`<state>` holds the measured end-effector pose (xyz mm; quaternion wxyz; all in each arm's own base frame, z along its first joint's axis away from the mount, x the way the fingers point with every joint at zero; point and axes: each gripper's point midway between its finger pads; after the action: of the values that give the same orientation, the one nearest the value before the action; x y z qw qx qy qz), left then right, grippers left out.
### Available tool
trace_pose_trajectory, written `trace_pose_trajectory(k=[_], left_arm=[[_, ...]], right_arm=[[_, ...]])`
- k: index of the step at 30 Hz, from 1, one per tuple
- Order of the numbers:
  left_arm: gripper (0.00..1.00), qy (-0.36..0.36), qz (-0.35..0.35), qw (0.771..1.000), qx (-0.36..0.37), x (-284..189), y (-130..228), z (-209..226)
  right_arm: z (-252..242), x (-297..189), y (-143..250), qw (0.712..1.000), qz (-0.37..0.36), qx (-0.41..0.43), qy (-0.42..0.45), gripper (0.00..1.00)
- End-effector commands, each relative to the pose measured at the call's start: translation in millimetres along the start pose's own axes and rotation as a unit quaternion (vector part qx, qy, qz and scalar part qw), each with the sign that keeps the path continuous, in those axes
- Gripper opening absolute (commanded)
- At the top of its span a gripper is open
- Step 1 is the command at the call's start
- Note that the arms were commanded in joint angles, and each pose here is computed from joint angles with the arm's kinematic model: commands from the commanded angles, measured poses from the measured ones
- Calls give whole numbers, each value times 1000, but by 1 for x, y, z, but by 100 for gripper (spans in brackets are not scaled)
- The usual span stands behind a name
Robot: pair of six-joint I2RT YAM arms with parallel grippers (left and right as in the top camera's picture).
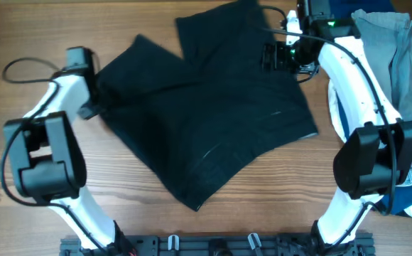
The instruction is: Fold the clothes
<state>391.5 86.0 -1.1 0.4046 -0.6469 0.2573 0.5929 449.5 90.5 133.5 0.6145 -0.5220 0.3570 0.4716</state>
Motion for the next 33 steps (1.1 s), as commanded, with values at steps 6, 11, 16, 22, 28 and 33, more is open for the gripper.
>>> trace_pose_trajectory(k=[6, 11, 16, 22, 28, 33], left_arm=[[4, -117, 197, 967, -108, -14, 78, 124], [40, -112, 254, 953, -119, -25, 99, 143], [100, -80, 251, 961, -88, -56, 81, 131], [100, 36, -45, 998, 12, -170, -11, 46], [100, 83, -123, 986, 79, -214, -9, -5], [100, 89, -141, 983, 81, -217, -16, -11]], right_arm=[[47, 40, 9, 998, 22, -47, -23, 97], [58, 77, 31, 996, 73, -54, -26, 97], [68, 64, 41, 993, 90, -55, -46, 99], [81, 51, 104, 976, 207, -61, -32, 99], [73, 82, 129, 977, 208, -22, 35, 99], [54, 115, 124, 984, 159, -20, 71, 99]])
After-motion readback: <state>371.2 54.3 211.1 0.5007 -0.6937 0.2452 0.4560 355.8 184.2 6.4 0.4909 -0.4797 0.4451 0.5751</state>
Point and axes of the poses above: each gripper's point midway between its finger pads, its own x axis out along the fingers, its own z axis along the line the jaws close on, y = z × x, and after that the axes turned 1 degree about x, right-handed
